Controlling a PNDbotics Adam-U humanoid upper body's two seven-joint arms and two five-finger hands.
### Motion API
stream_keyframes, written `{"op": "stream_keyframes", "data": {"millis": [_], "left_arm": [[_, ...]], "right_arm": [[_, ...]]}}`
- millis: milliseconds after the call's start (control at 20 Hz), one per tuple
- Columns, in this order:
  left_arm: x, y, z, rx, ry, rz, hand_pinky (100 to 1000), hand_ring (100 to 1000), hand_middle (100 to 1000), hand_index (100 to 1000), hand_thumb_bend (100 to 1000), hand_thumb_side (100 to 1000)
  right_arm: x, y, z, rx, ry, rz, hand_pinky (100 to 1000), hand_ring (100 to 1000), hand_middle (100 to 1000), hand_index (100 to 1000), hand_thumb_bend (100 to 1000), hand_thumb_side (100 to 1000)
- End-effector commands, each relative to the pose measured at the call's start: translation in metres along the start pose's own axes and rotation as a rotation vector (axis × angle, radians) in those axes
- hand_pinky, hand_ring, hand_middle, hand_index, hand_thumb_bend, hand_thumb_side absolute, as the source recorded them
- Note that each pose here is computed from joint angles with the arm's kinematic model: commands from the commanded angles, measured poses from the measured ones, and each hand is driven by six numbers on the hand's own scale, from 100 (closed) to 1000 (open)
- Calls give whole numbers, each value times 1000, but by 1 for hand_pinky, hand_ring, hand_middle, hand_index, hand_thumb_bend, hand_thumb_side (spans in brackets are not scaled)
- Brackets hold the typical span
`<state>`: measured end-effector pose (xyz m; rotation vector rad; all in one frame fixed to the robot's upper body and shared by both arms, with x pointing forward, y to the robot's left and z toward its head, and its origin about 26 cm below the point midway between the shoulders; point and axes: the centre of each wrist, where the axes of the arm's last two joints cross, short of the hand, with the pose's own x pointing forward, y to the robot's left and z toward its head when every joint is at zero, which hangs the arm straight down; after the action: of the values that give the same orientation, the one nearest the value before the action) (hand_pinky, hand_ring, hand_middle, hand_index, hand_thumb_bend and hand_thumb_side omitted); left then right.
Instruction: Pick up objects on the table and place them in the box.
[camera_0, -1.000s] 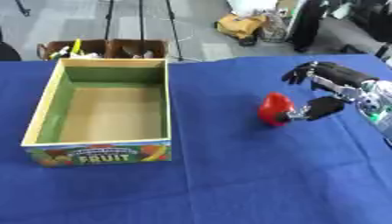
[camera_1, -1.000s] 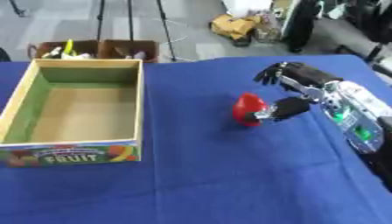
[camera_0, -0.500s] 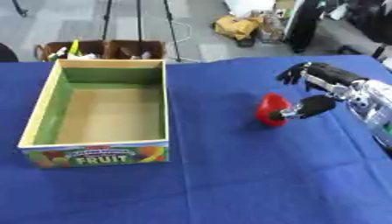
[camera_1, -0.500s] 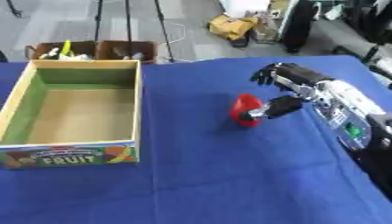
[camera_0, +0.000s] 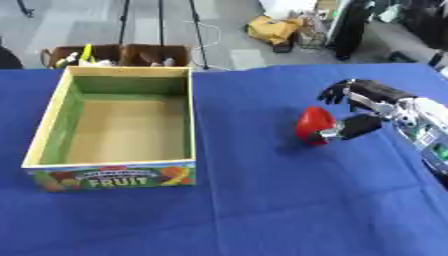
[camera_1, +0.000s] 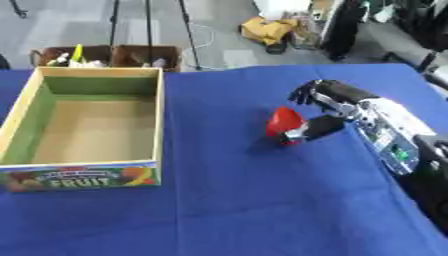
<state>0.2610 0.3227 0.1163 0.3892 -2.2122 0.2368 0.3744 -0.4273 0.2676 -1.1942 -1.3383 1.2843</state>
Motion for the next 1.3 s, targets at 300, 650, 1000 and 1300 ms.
{"op": "stream_keyframes", "data": {"millis": [300, 650, 1000, 1300], "left_arm": [[6, -2, -3, -11, -30, -3, 176, 198, 568, 297, 100, 835], [7, -3, -4, -14, -33, -2, 176, 197, 569, 297, 100, 835], [6, -3, -3, -13, -33, -3, 175, 196, 569, 296, 100, 834], [6, -3, -3, -13, -34, -3, 175, 196, 570, 296, 100, 834]], "right_arm": [[-5, -12, 1, -33, 19, 27, 505, 728, 682, 847, 771, 767], [-5, -9, 2, -45, 24, 25, 480, 709, 670, 841, 761, 771], [-5, -6, 2, -53, 28, 24, 456, 687, 636, 827, 725, 753], [-5, -4, 3, -64, 29, 30, 415, 651, 593, 810, 700, 742]]}}
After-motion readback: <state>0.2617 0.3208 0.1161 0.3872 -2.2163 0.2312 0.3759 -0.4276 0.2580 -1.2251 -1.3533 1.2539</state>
